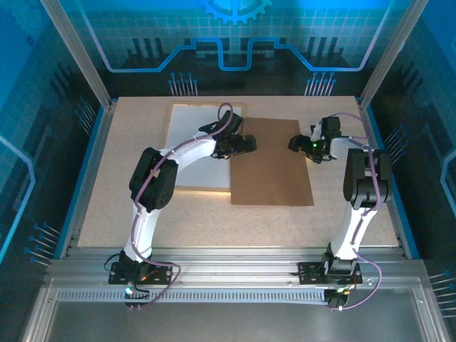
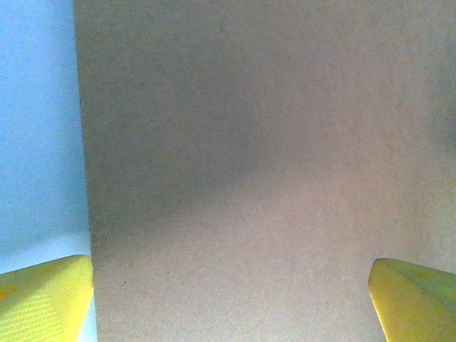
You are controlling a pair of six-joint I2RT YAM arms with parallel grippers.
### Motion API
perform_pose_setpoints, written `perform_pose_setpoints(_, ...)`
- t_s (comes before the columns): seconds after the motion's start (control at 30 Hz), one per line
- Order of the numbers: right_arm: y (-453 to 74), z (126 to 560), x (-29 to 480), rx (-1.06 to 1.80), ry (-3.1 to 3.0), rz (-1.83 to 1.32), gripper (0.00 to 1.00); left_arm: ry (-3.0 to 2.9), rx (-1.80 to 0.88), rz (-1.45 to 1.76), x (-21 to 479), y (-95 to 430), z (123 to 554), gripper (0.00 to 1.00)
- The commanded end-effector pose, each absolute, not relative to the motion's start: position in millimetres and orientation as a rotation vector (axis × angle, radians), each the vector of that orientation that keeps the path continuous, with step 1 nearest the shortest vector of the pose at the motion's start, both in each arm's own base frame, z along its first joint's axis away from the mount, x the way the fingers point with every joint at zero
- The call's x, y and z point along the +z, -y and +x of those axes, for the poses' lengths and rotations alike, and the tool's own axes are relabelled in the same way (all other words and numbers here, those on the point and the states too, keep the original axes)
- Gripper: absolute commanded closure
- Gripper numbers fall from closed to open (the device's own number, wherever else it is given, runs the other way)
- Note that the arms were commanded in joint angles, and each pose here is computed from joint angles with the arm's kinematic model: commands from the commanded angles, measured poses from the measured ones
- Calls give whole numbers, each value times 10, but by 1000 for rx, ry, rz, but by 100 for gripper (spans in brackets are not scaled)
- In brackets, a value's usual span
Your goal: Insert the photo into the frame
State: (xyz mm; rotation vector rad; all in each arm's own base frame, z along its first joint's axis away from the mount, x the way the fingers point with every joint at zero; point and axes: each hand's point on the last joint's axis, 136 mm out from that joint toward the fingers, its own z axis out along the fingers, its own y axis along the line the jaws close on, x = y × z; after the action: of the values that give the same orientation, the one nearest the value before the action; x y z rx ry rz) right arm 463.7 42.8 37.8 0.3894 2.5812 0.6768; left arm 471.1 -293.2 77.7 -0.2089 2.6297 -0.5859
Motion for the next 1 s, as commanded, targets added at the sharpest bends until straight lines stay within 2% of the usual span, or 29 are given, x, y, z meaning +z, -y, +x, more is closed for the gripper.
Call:
perform_pose_setpoints(0.0,-1021,4183,279,963,-2717,378,14,-2519,-716,-149,1138,3082,4824,1)
perform_pose_setpoints(0.4,-688,4185,264,789,-2769,362,12,-2546,-526,-173,1260,2543,4773,1)
perform_pose_setpoints(0.63,-619,4208,316,785,-2746,367,12,-2493,-814,-205,1513,2779,4586,1)
perform_pose_setpoints(0.97,-575,4206,285,795,-2743,388,11,-2553,-872,-255,1133,2877,4493,1)
